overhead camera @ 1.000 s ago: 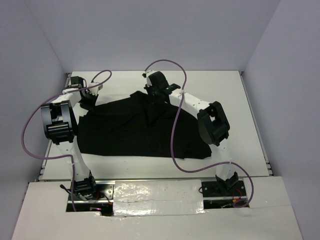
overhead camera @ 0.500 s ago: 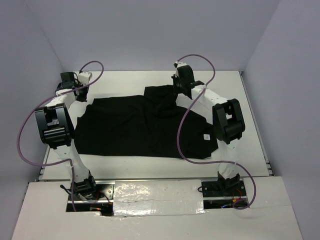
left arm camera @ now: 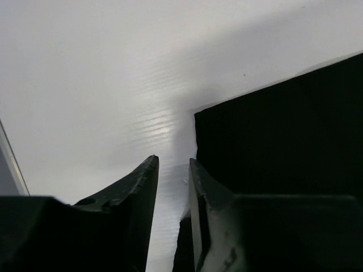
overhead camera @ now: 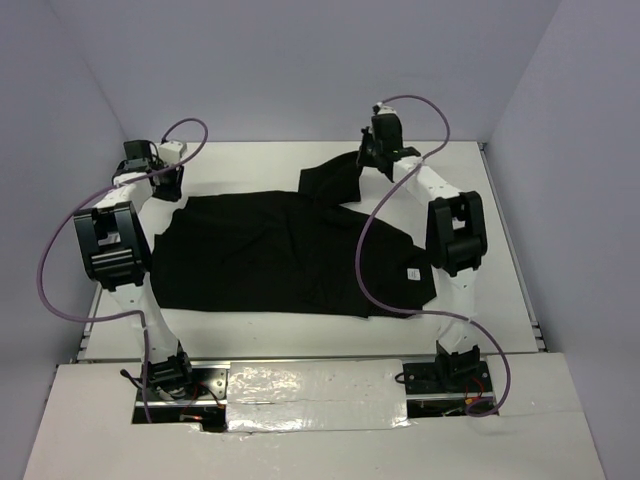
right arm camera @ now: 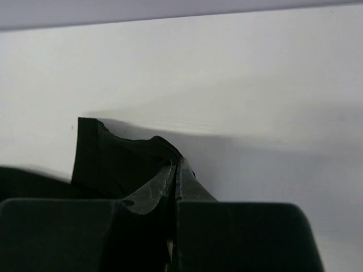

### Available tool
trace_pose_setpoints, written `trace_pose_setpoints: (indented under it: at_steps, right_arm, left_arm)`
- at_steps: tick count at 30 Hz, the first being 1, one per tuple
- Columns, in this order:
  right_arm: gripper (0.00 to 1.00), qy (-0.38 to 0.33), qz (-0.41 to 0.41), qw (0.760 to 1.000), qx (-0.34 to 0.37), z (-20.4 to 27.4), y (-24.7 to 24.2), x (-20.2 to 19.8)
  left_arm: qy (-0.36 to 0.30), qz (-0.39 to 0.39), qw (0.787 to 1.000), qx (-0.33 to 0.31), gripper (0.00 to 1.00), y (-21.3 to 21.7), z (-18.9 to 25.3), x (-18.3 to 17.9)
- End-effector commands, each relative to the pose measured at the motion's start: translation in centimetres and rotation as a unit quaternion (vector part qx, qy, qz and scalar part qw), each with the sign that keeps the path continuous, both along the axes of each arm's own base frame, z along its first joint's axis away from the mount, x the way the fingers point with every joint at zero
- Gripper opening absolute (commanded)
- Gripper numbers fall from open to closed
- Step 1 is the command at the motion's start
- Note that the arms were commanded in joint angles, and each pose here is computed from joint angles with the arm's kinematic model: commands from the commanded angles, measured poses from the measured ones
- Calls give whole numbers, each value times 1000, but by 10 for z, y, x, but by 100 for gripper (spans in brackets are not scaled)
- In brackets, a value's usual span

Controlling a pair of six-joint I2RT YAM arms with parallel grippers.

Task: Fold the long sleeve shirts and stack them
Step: Fold the shirt

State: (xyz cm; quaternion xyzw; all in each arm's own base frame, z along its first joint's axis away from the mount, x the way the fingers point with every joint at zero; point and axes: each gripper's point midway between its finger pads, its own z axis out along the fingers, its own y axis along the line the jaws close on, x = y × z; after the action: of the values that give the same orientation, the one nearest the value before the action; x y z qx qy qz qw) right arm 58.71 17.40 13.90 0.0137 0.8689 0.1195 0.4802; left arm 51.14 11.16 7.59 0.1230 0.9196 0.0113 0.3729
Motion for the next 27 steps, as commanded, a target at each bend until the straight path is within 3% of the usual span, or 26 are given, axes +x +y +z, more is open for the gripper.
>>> trace_pose_setpoints:
  at_steps: [1,4,13,16,18,22,27]
  right_arm:
    - [0,19,-74,990,116,3,-31,21]
    - [0,44,-95,985,140,-14,-46,21]
    - [3,111,-178,973,99,-56,-112,-28]
    - [12,101,-148,976,122,-56,-115,-25]
    - [13,92,-95,982,138,-50,-102,-18]
    - [0,78,-60,985,144,-40,-92,13]
    - [0,38,-57,987,148,-16,-92,44]
  left_arm:
    - [14,-13,1000,-19,42,-18,-8,-2]
    - [19,-10,1000,-15,47,-21,-10,2]
    - [35,16,999,-27,51,-17,-22,13]
    - [42,12,999,-30,53,-22,-29,16]
    - [43,12,999,-29,54,-22,-30,18]
    - [43,12,999,-26,54,-24,-30,21]
    - [48,14,999,-21,58,-20,-29,30]
